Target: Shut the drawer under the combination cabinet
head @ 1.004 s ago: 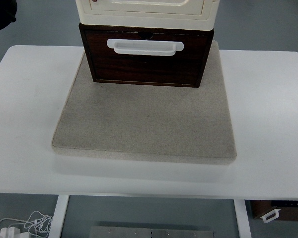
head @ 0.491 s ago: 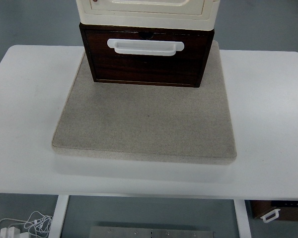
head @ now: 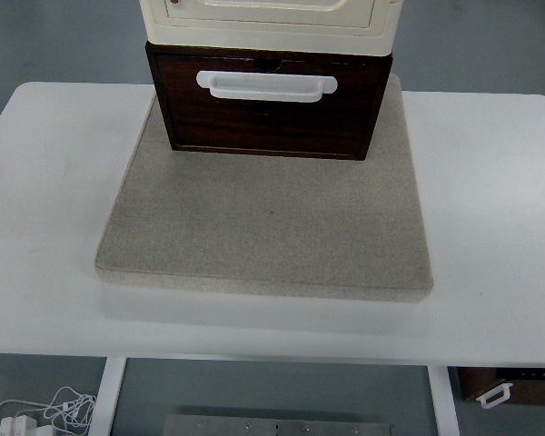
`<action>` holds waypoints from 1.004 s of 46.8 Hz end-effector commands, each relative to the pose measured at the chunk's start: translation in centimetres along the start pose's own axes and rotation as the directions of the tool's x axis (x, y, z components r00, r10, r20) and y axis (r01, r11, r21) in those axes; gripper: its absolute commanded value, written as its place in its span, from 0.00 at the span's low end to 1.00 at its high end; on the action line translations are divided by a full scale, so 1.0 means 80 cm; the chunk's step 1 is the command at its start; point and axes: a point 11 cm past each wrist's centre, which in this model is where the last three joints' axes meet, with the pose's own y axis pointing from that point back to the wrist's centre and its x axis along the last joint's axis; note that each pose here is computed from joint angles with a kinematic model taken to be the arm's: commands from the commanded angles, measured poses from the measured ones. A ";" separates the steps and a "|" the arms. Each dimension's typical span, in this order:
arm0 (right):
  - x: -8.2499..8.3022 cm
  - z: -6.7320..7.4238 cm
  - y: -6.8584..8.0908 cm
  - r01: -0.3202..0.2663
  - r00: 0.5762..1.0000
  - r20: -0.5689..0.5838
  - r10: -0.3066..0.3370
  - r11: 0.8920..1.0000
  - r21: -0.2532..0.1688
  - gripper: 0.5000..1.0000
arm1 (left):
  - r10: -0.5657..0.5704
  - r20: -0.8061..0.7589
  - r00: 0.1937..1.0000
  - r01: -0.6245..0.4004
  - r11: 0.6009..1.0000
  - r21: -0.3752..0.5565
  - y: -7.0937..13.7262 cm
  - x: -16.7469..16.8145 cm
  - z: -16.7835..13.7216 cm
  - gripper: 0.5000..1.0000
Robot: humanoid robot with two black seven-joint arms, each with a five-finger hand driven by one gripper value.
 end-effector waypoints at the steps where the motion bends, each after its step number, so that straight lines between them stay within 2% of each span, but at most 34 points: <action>1: 0.000 0.001 0.000 0.000 1.000 0.000 0.000 1.000 -0.002 0.90 | 0.047 -0.001 0.999 -0.047 0.997 0.068 0.001 0.026 -0.020 0.99; 9: 0.000 0.001 0.000 0.000 1.000 0.003 0.000 1.000 -0.001 0.90 | 0.102 -0.049 0.994 -0.093 0.982 0.164 0.012 0.065 -0.065 0.99; 16: 0.000 0.002 0.000 0.000 1.000 0.003 0.000 1.000 -0.003 0.90 | 0.151 -0.051 0.987 -0.137 0.967 0.216 0.025 0.099 -0.099 0.99; 22: 0.001 0.002 0.000 -0.001 1.000 0.003 0.001 1.000 -0.003 0.90 | 0.191 -0.115 0.975 -0.157 0.954 0.254 0.036 0.123 -0.122 0.99; 34: 0.000 0.009 0.000 0.001 1.000 0.001 -0.001 1.000 -0.012 0.90 | 0.117 -0.154 0.981 -0.068 0.954 0.293 0.058 0.150 -0.159 0.99; 47: -0.001 0.013 0.000 0.001 1.000 0.003 -0.001 1.000 -0.017 0.90 | 0.117 -0.255 0.960 -0.037 0.954 0.297 0.072 0.166 -0.180 0.99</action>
